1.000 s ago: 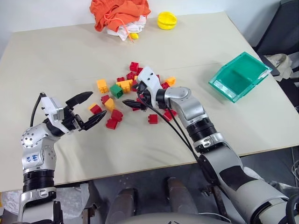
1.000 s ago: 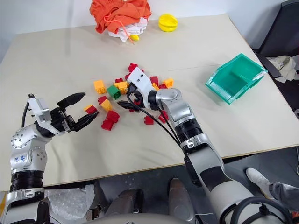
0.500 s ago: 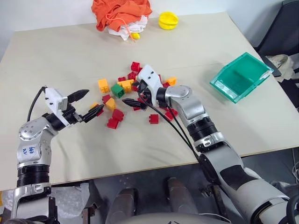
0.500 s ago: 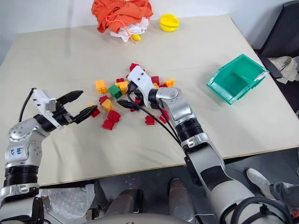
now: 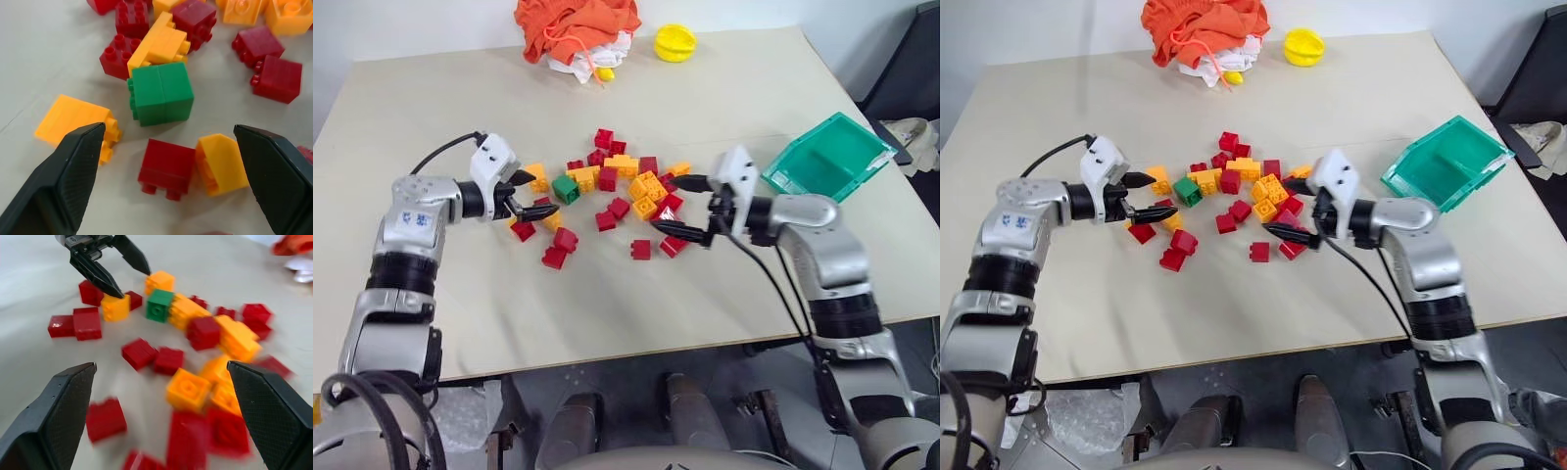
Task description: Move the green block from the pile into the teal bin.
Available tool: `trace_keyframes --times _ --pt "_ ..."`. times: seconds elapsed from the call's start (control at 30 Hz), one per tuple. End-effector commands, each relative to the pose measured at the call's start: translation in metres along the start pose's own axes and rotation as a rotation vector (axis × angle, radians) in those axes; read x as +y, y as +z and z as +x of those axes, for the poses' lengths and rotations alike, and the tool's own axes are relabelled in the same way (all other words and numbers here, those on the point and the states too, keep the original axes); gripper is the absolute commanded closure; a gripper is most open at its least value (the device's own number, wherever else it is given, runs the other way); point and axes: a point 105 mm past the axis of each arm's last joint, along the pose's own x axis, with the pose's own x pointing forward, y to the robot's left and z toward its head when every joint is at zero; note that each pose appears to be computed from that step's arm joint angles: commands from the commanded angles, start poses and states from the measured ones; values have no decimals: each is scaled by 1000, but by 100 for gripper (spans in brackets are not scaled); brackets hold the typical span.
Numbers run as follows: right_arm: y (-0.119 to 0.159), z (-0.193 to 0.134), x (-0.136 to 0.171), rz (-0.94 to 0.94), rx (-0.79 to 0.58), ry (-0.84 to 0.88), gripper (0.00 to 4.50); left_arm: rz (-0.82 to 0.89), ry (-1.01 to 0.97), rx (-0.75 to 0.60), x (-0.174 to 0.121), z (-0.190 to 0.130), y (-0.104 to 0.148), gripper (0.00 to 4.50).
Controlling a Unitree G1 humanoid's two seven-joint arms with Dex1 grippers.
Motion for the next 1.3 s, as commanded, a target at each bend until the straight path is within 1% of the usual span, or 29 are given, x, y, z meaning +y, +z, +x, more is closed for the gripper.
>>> trace_keyframes --times 0.03,0.1,0.23,0.33,0.37,0.53,0.57,0.6,0.67,0.83,0.9,0.97,1.0,1.07,1.13,1.3 --pt "16 -19 -2 -41 -35 -52 2 17 19 69 10 8 5 0" --pt "15 -31 -5 -44 -21 -106 2 12 23 110 12 19 7 0" --pt "16 -35 -6 -44 -26 -164 2 4 26 134 10 32 8 0" --pt "17 -37 -3 -38 -29 -180 0 16 41 157 11 36 7 59" --pt "16 -39 -3 -37 -26 -188 0 20 43 154 10 39 8 84" --pt "14 -47 -3 -40 -4 -223 0 6 33 155 8 43 7 237" --pt "15 -51 -5 -43 1 -235 0 -3 43 157 9 43 5 257" --pt "15 -53 -6 -45 4 -243 0 -9 52 159 9 42 3 265" --pt "16 -58 -8 -44 10 -261 0 -11 63 131 11 41 6 265" --pt "14 -71 -11 -36 23 -287 0 24 17 -33 10 38 39 265" --pt "6 -85 -13 -36 57 -297 0 147 -141 -131 -8 32 63 265" --pt "-1 -97 -15 -26 91 -300 0 238 -306 -191 -31 28 77 265" --pt "-3 -102 -16 -24 107 -302 0 260 -349 -244 -39 27 85 265" --pt "-6 -108 -18 -26 130 -303 0 247 -402 -357 -53 26 100 265" --pt "-6 -113 -21 -29 141 -314 0 264 -460 -353 -70 35 101 265" --pt "-2 -120 -29 -47 146 -343 0 305 -660 -350 -135 65 104 265"
